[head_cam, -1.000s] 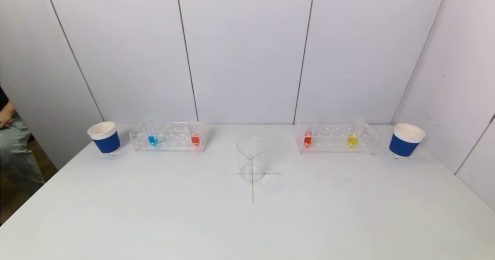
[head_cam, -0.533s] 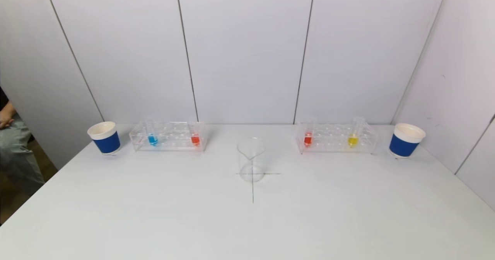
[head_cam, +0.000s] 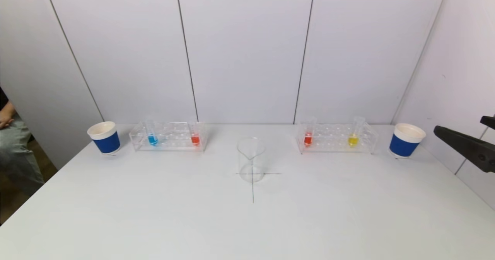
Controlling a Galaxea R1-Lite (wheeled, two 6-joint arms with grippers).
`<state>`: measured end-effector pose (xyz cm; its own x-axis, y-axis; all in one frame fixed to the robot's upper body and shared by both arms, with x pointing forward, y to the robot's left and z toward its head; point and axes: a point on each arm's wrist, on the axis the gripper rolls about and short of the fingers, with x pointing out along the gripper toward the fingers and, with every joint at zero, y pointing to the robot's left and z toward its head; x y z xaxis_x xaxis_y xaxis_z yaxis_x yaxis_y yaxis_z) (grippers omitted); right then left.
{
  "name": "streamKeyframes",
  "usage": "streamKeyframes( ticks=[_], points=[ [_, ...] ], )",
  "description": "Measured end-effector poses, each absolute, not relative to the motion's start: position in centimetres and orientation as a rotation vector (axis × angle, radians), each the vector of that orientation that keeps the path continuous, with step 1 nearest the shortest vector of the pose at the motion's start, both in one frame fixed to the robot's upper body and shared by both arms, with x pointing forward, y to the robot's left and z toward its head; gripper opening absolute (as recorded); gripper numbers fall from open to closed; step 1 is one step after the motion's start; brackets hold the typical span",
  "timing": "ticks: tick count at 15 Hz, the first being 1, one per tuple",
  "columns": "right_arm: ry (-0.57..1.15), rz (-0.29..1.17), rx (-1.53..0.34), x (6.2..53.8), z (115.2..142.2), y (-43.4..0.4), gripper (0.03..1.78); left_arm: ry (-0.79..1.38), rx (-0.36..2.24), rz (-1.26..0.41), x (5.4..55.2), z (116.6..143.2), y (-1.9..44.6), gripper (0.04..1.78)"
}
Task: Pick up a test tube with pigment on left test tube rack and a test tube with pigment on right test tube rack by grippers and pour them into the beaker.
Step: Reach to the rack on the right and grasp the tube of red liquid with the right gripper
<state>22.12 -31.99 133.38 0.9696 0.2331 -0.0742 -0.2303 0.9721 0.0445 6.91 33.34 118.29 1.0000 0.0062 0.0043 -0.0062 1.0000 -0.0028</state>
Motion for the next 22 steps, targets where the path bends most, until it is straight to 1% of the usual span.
streamKeyframes(
  ticks=[5, 11, 17, 22],
  points=[
    [0.129, 0.263, 0.036, 26.3, 130.9, -31.0, 1.77, -0.004, -0.003, 0.006, 6.9, 118.3, 33.3, 1.76],
    [0.103, 0.294, 0.026, 31.3, 127.5, -29.6, 1.77, -0.004, -0.003, 0.006, 6.9, 118.3, 33.3, 1.76],
    [0.090, 0.327, 0.018, 34.5, 124.7, -28.1, 1.77, -0.004, -0.002, 0.006, 6.9, 118.3, 33.3, 1.76],
    [0.029, 0.327, 0.032, 36.9, 121.9, -27.0, 1.77, -0.004, -0.003, 0.007, 6.9, 118.3, 33.3, 1.76]
  ],
)
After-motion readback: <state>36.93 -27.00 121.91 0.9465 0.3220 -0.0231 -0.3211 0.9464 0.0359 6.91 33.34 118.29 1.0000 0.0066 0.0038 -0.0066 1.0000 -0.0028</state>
